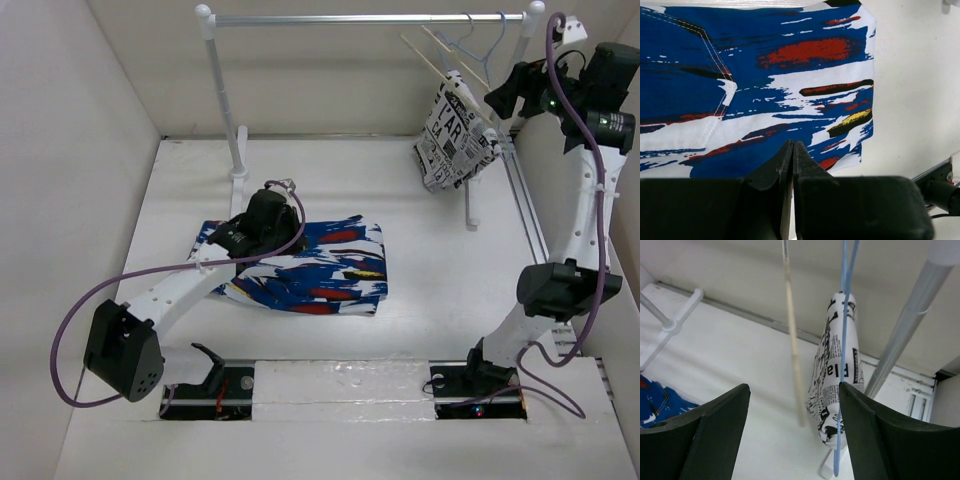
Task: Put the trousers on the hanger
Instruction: Pick up the hanger from the clothesline.
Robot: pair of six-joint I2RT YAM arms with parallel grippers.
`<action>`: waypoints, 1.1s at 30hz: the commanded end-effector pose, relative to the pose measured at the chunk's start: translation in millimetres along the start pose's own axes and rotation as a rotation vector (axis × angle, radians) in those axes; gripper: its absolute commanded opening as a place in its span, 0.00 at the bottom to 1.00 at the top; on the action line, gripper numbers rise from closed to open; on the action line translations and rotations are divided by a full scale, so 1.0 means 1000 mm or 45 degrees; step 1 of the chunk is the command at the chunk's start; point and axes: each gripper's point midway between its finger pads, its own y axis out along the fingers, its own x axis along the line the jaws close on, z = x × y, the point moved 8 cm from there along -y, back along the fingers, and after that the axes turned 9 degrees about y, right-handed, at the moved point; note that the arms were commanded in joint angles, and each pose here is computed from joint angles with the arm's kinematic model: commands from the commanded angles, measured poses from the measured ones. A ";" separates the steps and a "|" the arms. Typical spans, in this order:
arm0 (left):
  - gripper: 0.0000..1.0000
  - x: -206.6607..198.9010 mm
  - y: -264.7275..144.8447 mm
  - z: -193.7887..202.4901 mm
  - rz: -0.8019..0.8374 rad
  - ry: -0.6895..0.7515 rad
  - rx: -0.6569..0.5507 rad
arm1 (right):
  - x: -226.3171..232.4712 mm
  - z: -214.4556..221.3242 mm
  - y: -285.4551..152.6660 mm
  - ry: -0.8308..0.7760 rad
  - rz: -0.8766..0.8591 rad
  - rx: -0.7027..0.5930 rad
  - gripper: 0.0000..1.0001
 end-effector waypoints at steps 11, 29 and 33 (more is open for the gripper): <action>0.03 -0.002 0.004 0.004 0.036 0.019 0.018 | 0.003 -0.010 0.005 -0.047 -0.093 -0.051 0.79; 0.07 0.002 0.004 0.012 0.020 -0.005 0.039 | 0.111 -0.012 0.038 0.033 -0.193 -0.218 0.92; 0.07 0.003 0.001 0.013 0.002 0.002 0.039 | 0.100 -0.006 0.042 0.074 0.111 -0.228 0.88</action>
